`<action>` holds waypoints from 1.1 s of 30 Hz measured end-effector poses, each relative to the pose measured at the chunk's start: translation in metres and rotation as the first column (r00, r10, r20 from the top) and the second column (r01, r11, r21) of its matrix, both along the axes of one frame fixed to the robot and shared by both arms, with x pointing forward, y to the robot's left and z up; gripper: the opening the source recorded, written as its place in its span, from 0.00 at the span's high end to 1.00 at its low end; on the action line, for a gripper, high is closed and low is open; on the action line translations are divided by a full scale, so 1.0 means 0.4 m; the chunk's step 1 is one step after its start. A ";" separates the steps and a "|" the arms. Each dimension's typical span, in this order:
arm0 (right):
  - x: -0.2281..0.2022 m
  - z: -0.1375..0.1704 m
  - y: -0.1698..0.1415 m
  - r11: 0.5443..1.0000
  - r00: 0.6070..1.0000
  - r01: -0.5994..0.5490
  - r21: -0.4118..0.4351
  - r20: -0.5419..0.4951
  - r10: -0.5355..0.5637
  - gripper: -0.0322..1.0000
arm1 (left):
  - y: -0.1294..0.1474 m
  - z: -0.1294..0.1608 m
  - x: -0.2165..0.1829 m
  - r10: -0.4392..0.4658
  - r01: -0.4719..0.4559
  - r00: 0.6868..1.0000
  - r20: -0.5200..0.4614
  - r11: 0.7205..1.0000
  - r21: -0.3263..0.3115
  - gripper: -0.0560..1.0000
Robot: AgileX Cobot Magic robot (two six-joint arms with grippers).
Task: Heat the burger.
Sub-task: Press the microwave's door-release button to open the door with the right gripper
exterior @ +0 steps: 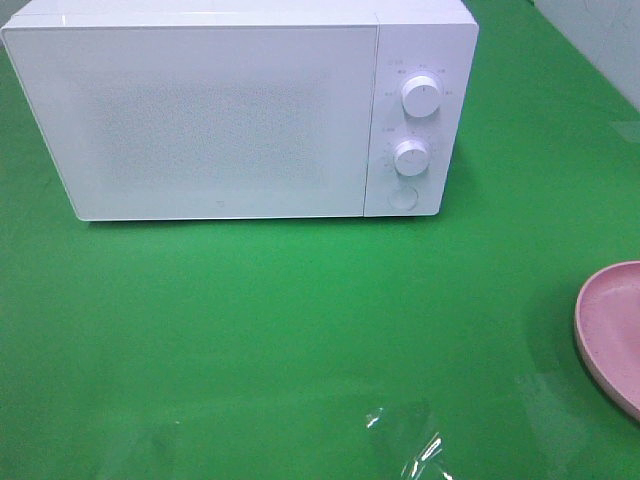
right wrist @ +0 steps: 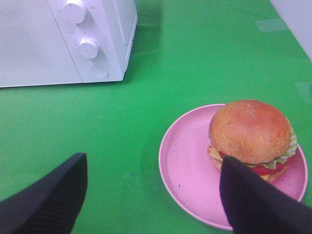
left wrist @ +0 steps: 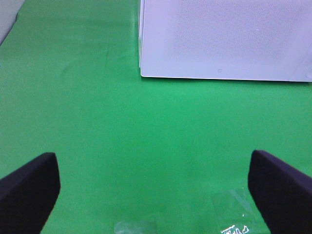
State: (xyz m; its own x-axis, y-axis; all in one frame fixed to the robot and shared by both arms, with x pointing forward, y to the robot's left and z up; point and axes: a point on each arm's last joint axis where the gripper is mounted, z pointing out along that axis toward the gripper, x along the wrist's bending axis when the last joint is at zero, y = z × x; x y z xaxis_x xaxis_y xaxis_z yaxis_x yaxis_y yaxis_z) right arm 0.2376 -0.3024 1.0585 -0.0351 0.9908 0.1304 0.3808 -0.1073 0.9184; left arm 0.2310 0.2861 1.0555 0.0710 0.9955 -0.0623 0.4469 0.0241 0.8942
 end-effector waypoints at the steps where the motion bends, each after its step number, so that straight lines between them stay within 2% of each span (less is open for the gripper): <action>1: 0.000 0.000 0.000 1.000 1.000 0.000 0.000 0.000 0.000 0.26 | 0.000 0.000 0.000 0.000 0.000 1.000 0.000 1.000 0.000 0.03; 15: 0.000 0.000 0.000 1.000 1.000 -0.001 0.002 0.002 0.001 0.26 | 0.000 0.000 0.000 0.000 0.000 1.000 0.000 1.000 0.000 0.03; 20: -0.001 0.031 0.002 1.000 0.998 -0.007 0.014 0.055 0.006 0.26 | 0.000 0.000 0.000 0.000 0.000 1.000 0.000 1.000 0.000 0.03; 24: 0.053 0.064 0.010 1.000 0.998 -0.011 0.014 0.060 0.011 0.26 | 0.000 0.000 0.000 0.000 0.000 1.000 0.000 1.000 0.000 0.03; 33: 0.155 0.073 0.024 1.000 1.000 -0.016 0.005 -0.001 0.016 0.26 | 0.000 0.000 0.000 0.000 0.000 1.000 0.000 1.000 0.000 0.03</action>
